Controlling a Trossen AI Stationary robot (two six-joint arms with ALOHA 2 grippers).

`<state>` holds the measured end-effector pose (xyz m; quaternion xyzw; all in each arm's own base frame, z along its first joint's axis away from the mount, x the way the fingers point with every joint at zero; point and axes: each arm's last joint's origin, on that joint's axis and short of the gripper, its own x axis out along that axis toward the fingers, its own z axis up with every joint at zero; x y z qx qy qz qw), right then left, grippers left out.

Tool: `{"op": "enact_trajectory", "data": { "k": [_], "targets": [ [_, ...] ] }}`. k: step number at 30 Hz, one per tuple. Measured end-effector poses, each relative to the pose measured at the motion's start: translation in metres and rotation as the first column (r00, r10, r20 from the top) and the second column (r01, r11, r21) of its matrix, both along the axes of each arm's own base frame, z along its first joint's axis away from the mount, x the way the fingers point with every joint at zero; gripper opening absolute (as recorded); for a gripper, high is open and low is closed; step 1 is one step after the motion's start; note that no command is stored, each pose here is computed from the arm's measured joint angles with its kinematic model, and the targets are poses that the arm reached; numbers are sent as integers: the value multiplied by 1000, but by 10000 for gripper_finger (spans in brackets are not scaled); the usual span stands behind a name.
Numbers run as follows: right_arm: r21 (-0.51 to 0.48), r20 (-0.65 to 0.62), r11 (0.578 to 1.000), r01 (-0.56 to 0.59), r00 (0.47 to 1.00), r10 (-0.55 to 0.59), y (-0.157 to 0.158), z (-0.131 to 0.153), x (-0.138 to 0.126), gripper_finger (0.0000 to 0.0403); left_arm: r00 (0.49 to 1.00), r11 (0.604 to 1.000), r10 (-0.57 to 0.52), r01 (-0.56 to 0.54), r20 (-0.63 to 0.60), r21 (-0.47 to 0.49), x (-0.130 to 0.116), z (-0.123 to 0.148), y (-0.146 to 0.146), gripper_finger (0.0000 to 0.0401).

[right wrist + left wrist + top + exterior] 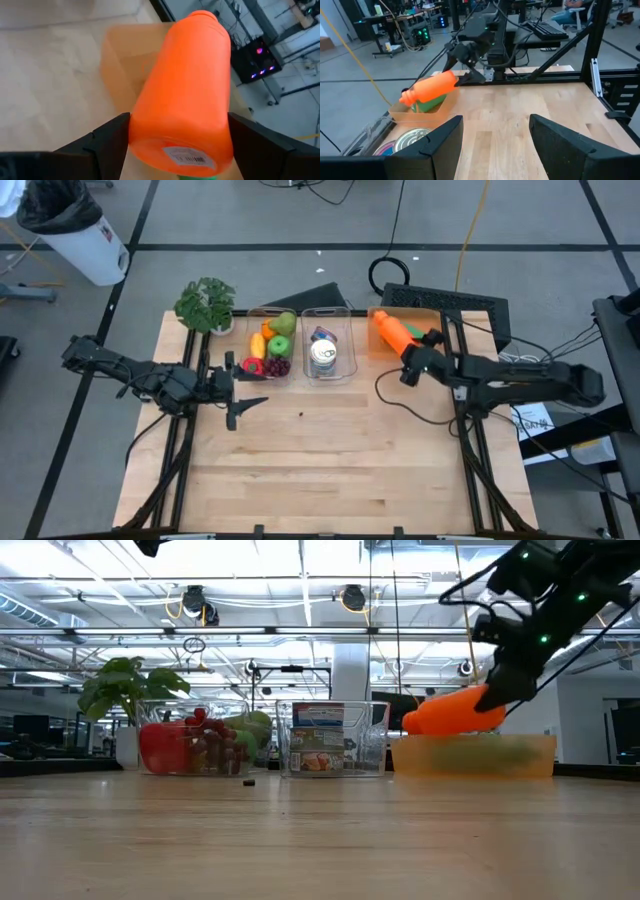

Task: Pick & Place Food Item
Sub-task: Put the orange water bottle into the orange bin, then return to Home Position

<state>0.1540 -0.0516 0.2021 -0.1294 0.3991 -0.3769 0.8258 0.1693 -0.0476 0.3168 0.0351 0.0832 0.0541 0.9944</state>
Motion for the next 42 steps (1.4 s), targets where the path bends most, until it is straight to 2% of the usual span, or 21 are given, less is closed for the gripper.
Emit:
{"op": "enact_trajectory", "data": {
  "k": [6,14,19,25,30,33,38,42],
  "targets": [
    [7,-45,1000,-31,999,31,-19,-3,4,290,1000,1000,0,0,0,-1,0,0,0,243],
    [-27,-258,994,-105,962,94,-34,-11,2,290,1000,1000,1,-1,-3,-7,0,0,0,243],
    [-14,-298,993,-113,949,104,-37,-16,3,294,1000,1000,1,-1,-3,-7,0,0,0,243],
    [27,-169,1000,-1,986,6,-37,-15,4,326,1000,1000,1,-1,-2,-6,0,0,0,243],
    [50,-83,997,58,995,-53,-36,-12,2,353,1000,1000,0,0,1,-5,0,0,0,243],
    [68,-25,994,91,996,-90,-35,-10,1,356,1000,1000,0,0,1,-6,0,0,0,243],
    [53,27,995,88,996,-89,-34,-3,-1,356,1000,1000,1,-1,1,2,0,0,0,243],
    [51,166,994,92,981,-99,-29,18,-1,356,1000,999,15,-16,15,32,-2,3,1,243]
  ]
}}
